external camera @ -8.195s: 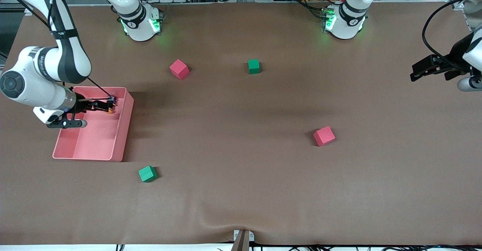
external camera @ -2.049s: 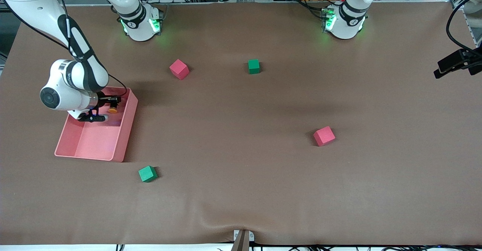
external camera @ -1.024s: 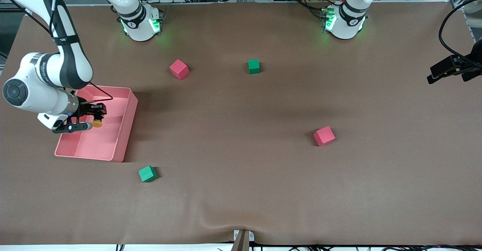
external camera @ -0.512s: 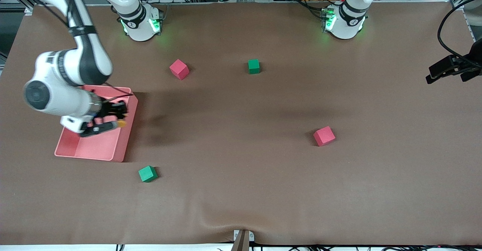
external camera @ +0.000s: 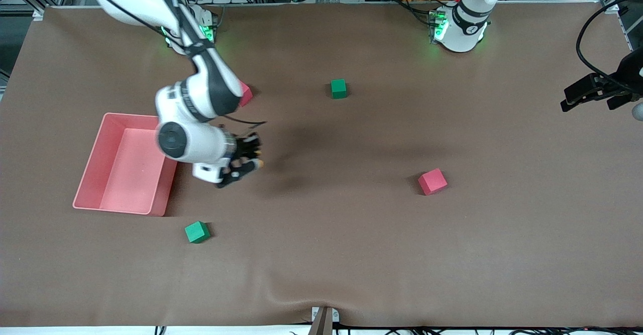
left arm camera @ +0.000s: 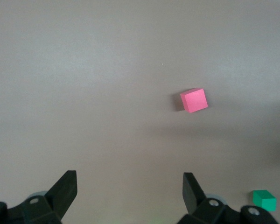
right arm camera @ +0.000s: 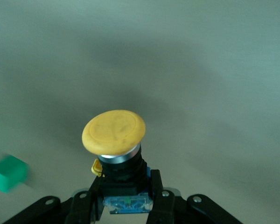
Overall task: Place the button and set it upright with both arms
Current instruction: 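Carry the button to the table middle and set it down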
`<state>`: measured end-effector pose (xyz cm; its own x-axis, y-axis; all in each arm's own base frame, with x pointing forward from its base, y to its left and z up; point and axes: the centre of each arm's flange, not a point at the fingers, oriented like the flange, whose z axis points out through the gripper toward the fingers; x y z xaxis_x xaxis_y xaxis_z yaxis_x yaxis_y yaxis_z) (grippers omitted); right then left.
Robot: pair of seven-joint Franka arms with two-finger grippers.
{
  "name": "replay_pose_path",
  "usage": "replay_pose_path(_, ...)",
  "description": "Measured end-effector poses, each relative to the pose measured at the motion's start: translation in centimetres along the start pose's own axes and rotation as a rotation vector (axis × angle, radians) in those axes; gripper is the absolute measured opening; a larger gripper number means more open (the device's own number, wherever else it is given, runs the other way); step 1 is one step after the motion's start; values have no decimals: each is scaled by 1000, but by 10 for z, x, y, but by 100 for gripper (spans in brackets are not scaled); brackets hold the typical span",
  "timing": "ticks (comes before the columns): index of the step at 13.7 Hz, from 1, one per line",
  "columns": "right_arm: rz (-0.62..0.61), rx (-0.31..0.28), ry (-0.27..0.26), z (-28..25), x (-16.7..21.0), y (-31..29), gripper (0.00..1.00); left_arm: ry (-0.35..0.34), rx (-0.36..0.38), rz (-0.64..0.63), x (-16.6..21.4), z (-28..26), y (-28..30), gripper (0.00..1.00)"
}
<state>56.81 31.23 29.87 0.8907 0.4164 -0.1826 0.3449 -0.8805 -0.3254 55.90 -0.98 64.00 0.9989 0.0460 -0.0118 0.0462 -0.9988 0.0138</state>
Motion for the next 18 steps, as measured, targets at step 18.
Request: replay_pose_path(18, 412, 2, 154, 172, 46, -192, 42, -82, -28, 125, 15, 46, 62, 100)
